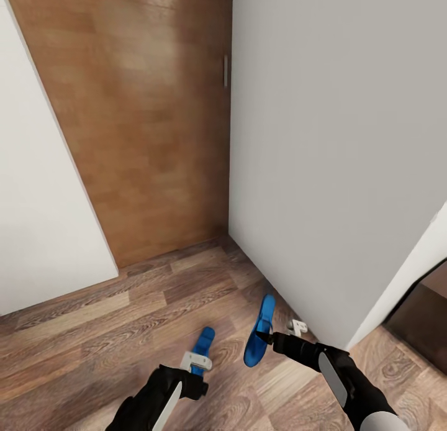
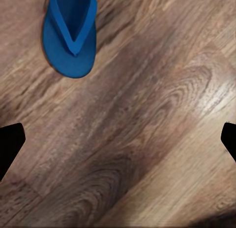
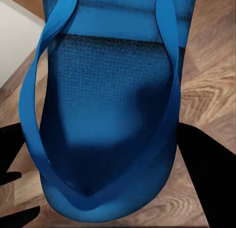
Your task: In the bedroom, move the book from the bed onto either nightstand, and place the two sandals side by side next to the bed.
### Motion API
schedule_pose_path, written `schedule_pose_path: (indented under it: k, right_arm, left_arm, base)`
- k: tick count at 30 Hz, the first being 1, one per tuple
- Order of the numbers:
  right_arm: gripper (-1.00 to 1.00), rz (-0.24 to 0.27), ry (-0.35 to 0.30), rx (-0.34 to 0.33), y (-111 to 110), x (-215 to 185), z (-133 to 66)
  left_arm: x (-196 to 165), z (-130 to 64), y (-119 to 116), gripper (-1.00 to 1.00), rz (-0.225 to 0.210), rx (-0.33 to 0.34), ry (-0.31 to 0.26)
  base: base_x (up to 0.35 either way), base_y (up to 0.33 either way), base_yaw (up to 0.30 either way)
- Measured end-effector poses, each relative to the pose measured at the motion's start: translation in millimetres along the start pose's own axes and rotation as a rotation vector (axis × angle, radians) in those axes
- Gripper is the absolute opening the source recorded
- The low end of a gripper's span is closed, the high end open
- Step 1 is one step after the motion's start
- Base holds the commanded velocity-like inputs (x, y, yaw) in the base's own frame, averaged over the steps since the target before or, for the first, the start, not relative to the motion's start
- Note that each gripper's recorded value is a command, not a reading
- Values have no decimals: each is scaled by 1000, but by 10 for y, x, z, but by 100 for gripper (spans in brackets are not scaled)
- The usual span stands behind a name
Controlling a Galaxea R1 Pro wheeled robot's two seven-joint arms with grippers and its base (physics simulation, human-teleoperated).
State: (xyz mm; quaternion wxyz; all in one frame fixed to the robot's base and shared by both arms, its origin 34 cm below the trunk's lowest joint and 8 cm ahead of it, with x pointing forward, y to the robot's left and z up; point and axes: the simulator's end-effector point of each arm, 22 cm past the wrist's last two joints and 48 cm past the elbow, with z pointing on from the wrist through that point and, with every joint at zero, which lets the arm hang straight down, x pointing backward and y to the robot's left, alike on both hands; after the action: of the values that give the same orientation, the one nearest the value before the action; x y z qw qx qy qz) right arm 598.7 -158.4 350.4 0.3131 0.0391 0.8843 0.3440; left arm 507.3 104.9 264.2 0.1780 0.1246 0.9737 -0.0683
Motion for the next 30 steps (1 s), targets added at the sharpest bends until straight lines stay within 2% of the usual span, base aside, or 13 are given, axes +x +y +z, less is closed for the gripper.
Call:
schedule_pose_path:
  k: [13,15,19,21,25,30]
  right_arm:
    - [-100,30,37,13,-153,203,103]
    - [-100,29,37,13,-152,204,104]
    - [-100,29,37,14,-153,204,103]
    - [-100,29,37,14,-153,204,103]
    - [-100,29,37,13,-153,204,103]
    - [-100,29,38,14,-155,209,104]
  left_arm:
    - [176,158,11,100,-8,5,42]
    - [117,141,64,100,-8,-12,27]
    - [17,91,461,100,-9,-149,-11]
    - [-8,72,560,100,-10,-191,-22]
    - [-31,51,643,100,-11,-230,-32]
    - [-36,46,661,100,-12,-239,-34]
  base:
    - [0,0,0]
    - [0,0,0]
    - [0,0,0]
    - [0,0,0]
    - [0,0,0]
    - [0,0,0]
